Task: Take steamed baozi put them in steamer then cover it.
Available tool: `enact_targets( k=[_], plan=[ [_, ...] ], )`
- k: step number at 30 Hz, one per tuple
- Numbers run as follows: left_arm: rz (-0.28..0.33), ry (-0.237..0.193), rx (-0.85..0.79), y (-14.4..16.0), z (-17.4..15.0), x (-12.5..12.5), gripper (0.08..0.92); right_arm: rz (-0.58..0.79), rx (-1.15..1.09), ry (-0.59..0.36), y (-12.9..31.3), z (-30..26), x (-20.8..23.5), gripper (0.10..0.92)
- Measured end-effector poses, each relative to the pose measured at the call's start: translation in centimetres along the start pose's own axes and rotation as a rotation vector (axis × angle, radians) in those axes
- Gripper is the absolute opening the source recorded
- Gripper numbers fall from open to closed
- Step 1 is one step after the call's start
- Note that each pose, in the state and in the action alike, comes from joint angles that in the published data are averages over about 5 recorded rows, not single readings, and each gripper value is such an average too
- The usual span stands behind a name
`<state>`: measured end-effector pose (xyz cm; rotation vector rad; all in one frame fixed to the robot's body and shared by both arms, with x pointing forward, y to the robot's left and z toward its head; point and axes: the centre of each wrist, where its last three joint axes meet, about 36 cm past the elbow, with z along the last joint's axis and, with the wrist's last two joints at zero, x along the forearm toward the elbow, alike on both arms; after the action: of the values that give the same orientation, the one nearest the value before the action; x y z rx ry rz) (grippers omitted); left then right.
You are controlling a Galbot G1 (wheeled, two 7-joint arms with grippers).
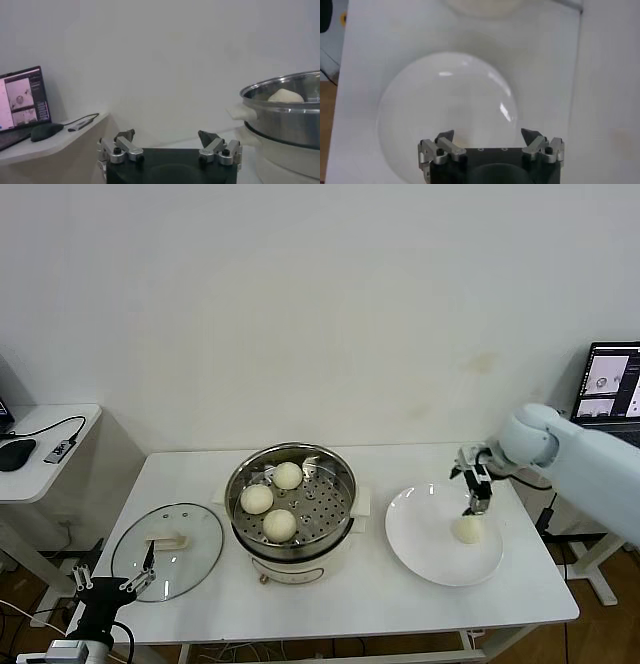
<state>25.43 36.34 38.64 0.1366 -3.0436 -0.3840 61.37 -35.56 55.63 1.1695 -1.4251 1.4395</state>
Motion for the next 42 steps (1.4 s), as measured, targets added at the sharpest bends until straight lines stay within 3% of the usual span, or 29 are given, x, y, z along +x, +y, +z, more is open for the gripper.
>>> enact_targets(
  k=[23, 42],
  plan=[
    [-0.01, 0.007, 0.002, 0.1, 0.3, 0.1, 0.823, -0.041, -0.098, 0.073, 1.6, 3.0, -8.3, 0.82],
    [-0.014, 0.008, 0.007, 0.0, 0.4, 0.2, 0.823, -0.056, -0.111, 0.079, 1.8, 3.0, -9.9, 0.653]
  ],
)
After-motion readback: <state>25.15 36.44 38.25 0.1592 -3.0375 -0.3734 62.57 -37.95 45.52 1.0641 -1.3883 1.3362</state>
